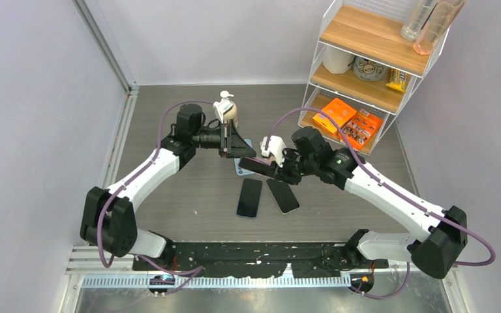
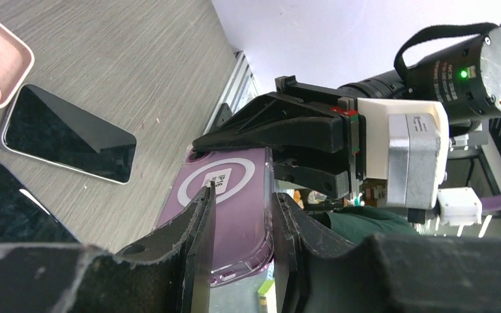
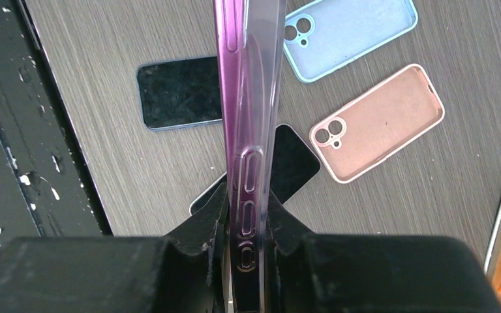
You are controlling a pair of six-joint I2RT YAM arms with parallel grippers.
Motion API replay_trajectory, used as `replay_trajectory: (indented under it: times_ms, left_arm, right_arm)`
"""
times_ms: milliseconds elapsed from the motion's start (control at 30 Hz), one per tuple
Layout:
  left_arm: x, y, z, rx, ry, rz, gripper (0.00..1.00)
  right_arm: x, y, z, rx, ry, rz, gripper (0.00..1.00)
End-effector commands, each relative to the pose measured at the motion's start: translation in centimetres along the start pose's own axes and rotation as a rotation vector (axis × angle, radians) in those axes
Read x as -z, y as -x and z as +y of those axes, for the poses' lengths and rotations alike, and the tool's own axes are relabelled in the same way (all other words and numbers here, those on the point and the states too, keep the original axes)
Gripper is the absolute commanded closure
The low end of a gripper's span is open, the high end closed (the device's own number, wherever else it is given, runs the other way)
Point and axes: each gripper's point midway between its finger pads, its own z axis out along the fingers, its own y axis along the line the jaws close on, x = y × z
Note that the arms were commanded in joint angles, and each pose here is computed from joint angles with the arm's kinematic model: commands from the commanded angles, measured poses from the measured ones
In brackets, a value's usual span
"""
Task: Take the phone out of the phone case
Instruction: Remove the phone case from the phone.
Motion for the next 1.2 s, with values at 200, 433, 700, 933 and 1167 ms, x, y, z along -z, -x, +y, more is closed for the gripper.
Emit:
replay_trajectory:
  times_ms: [200,433,700,933,1167]
  left_arm:
    - [-1.3,-1.0,4.6,0.218,0.167,-0.033,1.0]
    - [-1.0,-0.2,3.3,0.084,0.159,-0.029,1.0]
    - [1.4,1.2,-1.1,-0.317,0.1,0.003,0.44]
    - [7.1,3.4,-4.4,-0.729,0.179,-0.099,0.0]
    - [9.9,1.7,-7.0,-0.792,0.088,-0.088,0.0]
  right_arm:
    - [4.3,11.5,-4.5,0.17,-0.223,-0.343,0.95]
    - [4.5,11.2,-4.6,0.182,-0.233,-0.335,0.95]
    - [4.0,8.7,-4.3,0.197,-0.204,-0.295,0.95]
    - [4.3,6.9,-2.8,0.183,-0.089,-0.28,0.95]
    - [5.6,6.8,0.6,0.183,0.118,-0.324,0.95]
